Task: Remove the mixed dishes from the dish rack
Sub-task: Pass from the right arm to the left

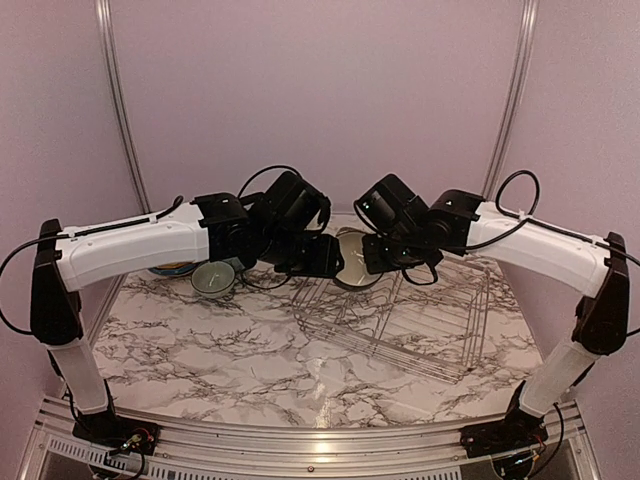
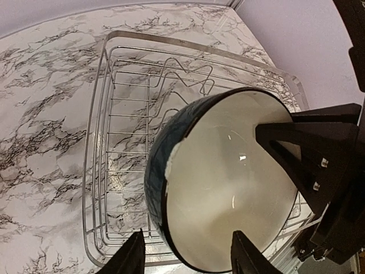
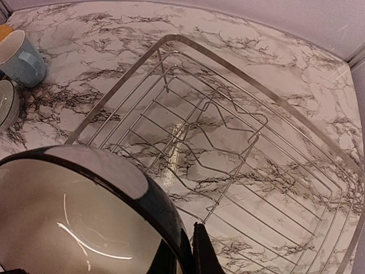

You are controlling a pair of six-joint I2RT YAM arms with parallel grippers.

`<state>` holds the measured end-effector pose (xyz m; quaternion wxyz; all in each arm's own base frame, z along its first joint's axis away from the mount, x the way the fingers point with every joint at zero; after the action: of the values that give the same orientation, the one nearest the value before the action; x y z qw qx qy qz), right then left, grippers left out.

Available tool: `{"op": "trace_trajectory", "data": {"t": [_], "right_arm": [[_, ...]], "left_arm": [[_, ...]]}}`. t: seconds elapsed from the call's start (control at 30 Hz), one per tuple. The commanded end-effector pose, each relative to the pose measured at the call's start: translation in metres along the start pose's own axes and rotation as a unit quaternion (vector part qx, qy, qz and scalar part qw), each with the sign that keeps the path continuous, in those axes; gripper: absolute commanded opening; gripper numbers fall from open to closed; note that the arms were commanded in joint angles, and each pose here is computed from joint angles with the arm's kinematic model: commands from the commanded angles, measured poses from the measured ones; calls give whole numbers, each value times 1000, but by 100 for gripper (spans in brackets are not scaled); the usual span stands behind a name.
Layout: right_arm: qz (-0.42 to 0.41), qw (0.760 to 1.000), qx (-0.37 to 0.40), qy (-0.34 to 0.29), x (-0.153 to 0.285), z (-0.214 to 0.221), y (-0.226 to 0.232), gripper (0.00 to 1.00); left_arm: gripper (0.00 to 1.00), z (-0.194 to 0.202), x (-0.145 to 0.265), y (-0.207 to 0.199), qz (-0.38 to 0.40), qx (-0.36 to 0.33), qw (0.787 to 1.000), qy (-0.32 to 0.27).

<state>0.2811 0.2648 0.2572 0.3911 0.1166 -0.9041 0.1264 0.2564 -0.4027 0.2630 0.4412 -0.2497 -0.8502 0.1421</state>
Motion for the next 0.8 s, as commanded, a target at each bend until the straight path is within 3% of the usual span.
{"op": "trace_trajectory", "data": {"t": [0.0,0.27,0.53,0.77], "right_arm": [[-12,998,-36,-55,21,-27,11,0],[9,998,-22,-58,23,-28,28,0],[31,997,-14,-69,30,-30,43,0],[24,995,-28,-89,36,-35,51,0]], "left_arm": [[48,5,-5,19,-53,-2,999,-7],[27,7,-8,30,-80,-4,997,-14],[19,6,-9,39,-103,-7,994,-22],[5,0,-3,44,-119,-3,992,-46]]}}
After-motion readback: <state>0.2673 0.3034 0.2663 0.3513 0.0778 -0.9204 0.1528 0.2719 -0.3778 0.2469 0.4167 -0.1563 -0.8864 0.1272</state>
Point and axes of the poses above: each gripper's point midway between its finger pads, its own x axis back along the fingers, its own y axis along the line the jaws close on, z = x × y, the point moved 5 cm from there along x, back along the fingers, and after that the axes turned 10 degrees about x, right-handed, at the moved point
